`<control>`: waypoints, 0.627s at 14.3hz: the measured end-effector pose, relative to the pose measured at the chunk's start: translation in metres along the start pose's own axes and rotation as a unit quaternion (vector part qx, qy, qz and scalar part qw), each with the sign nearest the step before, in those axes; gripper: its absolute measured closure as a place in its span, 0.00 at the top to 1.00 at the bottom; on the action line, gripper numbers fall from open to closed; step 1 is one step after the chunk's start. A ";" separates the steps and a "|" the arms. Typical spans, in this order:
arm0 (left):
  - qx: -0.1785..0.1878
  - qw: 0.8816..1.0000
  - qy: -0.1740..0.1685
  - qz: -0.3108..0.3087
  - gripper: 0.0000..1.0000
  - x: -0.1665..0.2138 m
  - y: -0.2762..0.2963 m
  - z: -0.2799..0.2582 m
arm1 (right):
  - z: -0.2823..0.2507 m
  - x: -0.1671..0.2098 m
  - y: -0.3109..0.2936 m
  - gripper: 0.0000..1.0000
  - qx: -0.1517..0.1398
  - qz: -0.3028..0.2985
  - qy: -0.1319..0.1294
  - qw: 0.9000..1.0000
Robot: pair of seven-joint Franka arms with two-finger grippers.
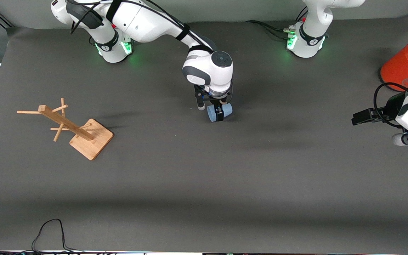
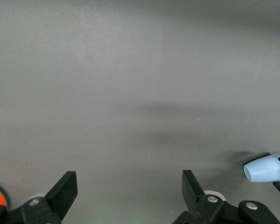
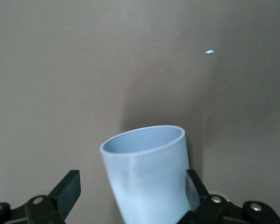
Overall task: Rotate and upright cup with both arms
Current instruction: 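Set the cup down upside down and open the right gripper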
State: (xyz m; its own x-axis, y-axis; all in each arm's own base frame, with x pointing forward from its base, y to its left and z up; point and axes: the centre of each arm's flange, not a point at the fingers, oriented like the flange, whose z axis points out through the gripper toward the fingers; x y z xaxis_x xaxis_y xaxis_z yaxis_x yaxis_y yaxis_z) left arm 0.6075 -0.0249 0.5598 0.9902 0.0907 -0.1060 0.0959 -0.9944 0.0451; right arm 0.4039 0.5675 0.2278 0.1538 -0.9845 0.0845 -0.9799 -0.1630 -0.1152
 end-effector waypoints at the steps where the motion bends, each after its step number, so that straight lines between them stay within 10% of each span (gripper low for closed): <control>1: -0.001 1.000 0.006 0.000 1.00 0.001 0.000 -0.001 | -0.011 0.002 -0.005 1.00 0.005 -0.006 0.003 1.000; 9: 0.002 1.000 0.004 0.002 1.00 -0.004 0.040 0.007 | -0.085 0.039 -0.057 1.00 0.026 -0.099 -0.008 0.995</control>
State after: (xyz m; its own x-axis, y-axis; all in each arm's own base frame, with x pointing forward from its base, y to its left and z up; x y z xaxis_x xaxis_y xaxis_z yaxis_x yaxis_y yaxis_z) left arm 0.6071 -0.0659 0.5554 0.9914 0.0875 -0.0975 0.0919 -0.9949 0.0418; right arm 0.4552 0.5441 0.3214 0.3457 -0.9336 0.0943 -0.9223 -0.3566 -0.1491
